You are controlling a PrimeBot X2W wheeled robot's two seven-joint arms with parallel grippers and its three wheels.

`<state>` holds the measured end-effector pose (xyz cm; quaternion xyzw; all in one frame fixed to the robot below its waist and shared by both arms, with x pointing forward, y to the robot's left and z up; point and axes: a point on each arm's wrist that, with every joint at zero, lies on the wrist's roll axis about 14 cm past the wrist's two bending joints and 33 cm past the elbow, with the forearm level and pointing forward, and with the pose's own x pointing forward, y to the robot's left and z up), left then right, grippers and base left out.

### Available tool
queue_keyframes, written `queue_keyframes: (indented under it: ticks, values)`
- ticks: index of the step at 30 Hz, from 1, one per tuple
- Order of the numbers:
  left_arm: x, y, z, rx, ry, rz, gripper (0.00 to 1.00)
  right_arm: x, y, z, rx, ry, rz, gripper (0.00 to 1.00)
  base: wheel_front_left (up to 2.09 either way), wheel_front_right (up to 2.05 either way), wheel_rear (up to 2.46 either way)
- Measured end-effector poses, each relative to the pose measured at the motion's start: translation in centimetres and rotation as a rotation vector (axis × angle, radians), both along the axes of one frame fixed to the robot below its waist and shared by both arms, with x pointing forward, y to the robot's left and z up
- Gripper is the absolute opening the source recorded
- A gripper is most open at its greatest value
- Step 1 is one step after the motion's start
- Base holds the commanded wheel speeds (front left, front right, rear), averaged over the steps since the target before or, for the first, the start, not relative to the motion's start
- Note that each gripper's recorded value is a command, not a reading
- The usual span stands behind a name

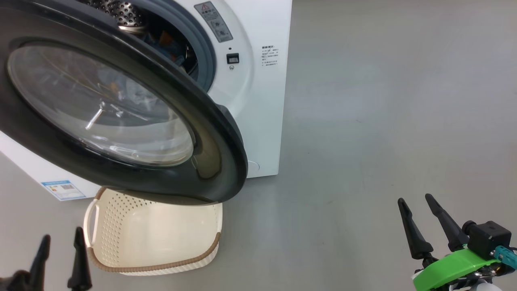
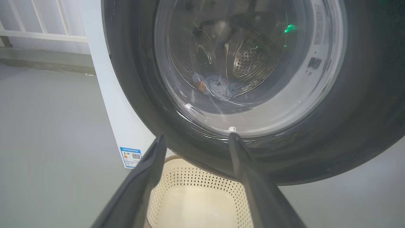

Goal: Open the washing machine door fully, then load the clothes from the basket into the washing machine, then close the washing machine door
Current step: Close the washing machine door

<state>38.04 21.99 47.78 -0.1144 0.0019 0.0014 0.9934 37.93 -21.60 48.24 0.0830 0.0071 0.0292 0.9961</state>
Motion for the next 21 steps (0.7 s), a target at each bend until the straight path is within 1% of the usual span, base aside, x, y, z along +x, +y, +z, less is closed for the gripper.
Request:
queue_keyframes:
  ticks: [5, 18, 19, 20, 21]
  values:
    - [-0.8, -0.1, -1.3, -0.008, 0.038, 0.012, 1.00, 0.0, 0.0, 0.0, 0.003, 0.000, -0.001, 1.00, 0.00, 0.00, 0.00]
    - [-1.1, -0.2, -1.6, -0.003, 0.051, 0.007, 1.00, 0.2, 0.7, 0.0, 0.011, -0.002, 0.013, 1.00, 0.00, 0.00, 0.00]
    - [-1.2, -0.3, -1.6, -0.003, 0.050, 0.005, 1.00, 0.3, 0.9, 0.0, 0.014, -0.003, 0.016, 0.94, 0.00, 0.00, 0.00]
    - [-1.3, -0.4, -1.6, -0.004, 0.051, 0.003, 1.00, 0.3, 1.1, 0.0, 0.018, -0.003, 0.020, 0.50, 0.00, 0.00, 0.00]
    - [-1.4, -0.5, -1.6, -0.004, 0.052, 0.000, 1.00, 0.3, 1.3, 0.0, 0.030, -0.003, 0.022, 0.38, 0.00, 0.00, 0.00]
